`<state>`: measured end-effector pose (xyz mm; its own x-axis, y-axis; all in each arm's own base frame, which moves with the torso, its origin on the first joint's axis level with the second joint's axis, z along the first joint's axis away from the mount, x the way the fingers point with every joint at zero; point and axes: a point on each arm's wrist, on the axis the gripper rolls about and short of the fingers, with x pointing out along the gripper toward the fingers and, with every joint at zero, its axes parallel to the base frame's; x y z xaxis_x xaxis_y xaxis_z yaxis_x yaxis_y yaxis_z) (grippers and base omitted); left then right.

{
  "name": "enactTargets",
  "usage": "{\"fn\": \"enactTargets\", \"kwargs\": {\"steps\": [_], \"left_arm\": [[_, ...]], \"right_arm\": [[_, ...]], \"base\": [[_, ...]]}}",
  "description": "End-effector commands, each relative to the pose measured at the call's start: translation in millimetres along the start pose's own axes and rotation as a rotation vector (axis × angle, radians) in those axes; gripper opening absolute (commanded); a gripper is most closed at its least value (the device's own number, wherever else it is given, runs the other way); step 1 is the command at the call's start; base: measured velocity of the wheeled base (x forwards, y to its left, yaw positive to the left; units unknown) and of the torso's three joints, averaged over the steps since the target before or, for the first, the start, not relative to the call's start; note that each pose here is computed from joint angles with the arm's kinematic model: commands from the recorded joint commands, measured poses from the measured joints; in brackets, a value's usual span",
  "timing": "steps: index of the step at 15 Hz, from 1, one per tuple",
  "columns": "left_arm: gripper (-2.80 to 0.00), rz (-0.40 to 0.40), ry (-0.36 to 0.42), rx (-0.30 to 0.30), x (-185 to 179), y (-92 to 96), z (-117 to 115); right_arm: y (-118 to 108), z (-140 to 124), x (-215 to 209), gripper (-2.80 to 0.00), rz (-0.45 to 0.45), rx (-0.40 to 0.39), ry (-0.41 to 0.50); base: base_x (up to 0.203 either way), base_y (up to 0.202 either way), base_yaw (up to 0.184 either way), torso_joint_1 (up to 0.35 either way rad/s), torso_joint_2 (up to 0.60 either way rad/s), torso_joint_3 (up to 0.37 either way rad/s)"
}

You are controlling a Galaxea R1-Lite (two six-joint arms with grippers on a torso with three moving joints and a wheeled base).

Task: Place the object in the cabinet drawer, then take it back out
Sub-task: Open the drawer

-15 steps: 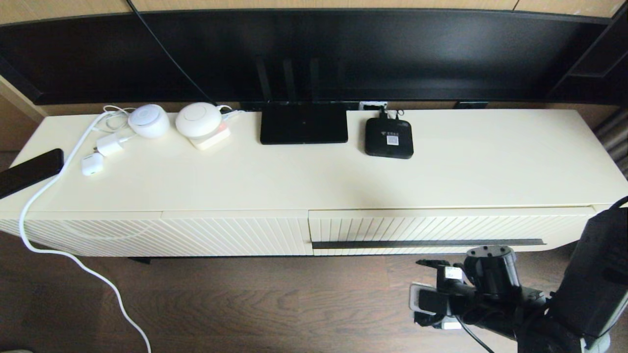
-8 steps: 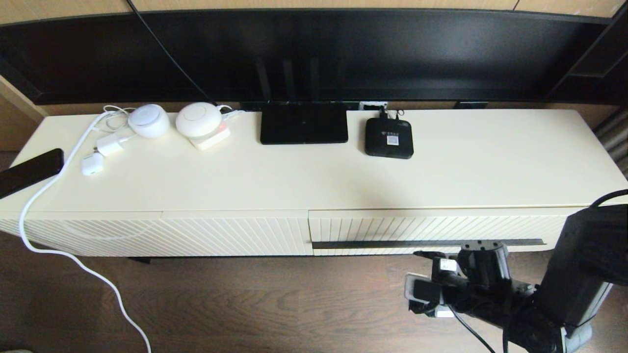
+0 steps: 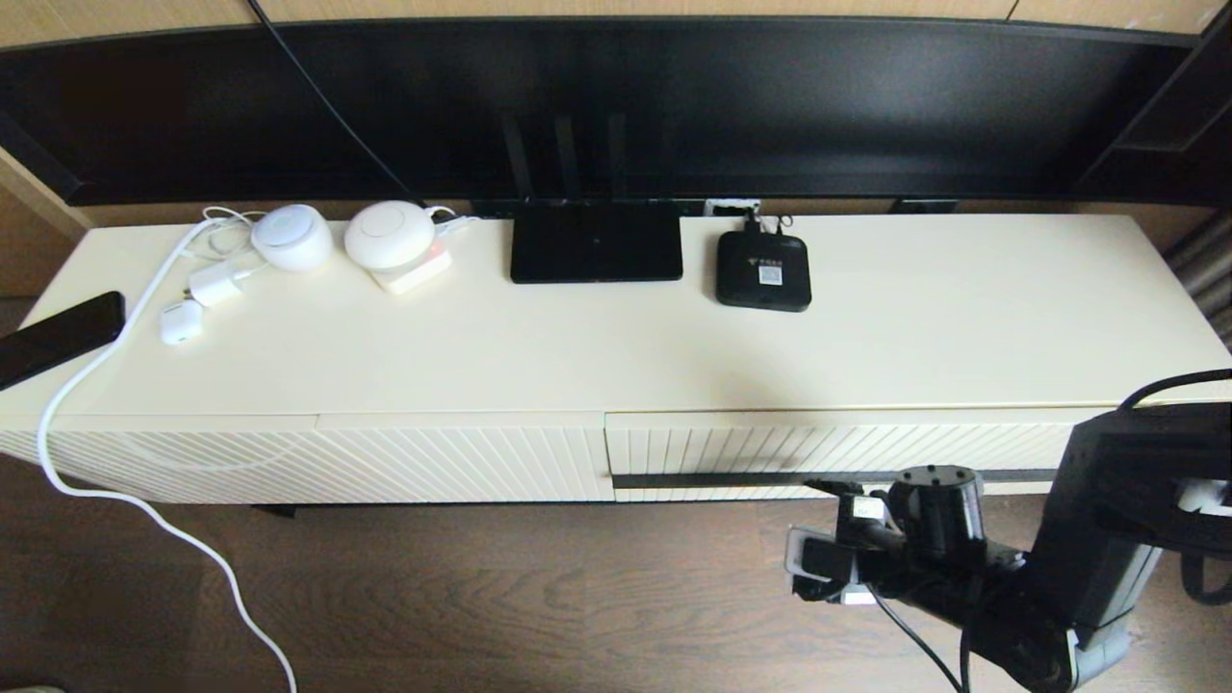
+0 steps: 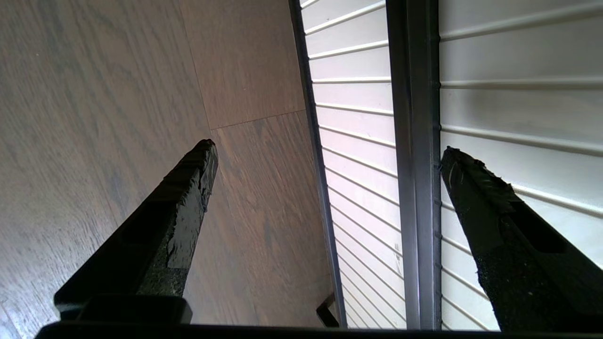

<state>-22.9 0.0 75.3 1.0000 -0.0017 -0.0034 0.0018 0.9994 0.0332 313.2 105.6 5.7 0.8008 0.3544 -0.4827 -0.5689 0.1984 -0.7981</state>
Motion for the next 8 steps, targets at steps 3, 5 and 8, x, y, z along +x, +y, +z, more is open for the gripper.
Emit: {"fn": "enactTargets", "kwargs": {"steps": [3,5,8], "left_arm": [[-2.8,0.0,0.0,0.001,0.0,0.0,0.2],[-2.8,0.0,0.003,0.001,0.2,0.0,-0.2],[-2.8,0.0,0.002,0.001,0.2,0.0,-0.2]], "right_arm": [[-0.9,-4.2,6.4,0.0,-0.009,-0.003,0.006],[-1.2,-4.4,9.2,0.0,-0.011,-0.012,0.004],[1.9,-7.0,12.1,0.0,-0.001,-0.019,0.01]], "base": [[0.0,0.0,0.0,0.0,0.0,0.0],[0.0,0.0,0.0,0.0,0.0,0.0],[0.0,0.0,0.0,0.0,0.0,0.0]]}}
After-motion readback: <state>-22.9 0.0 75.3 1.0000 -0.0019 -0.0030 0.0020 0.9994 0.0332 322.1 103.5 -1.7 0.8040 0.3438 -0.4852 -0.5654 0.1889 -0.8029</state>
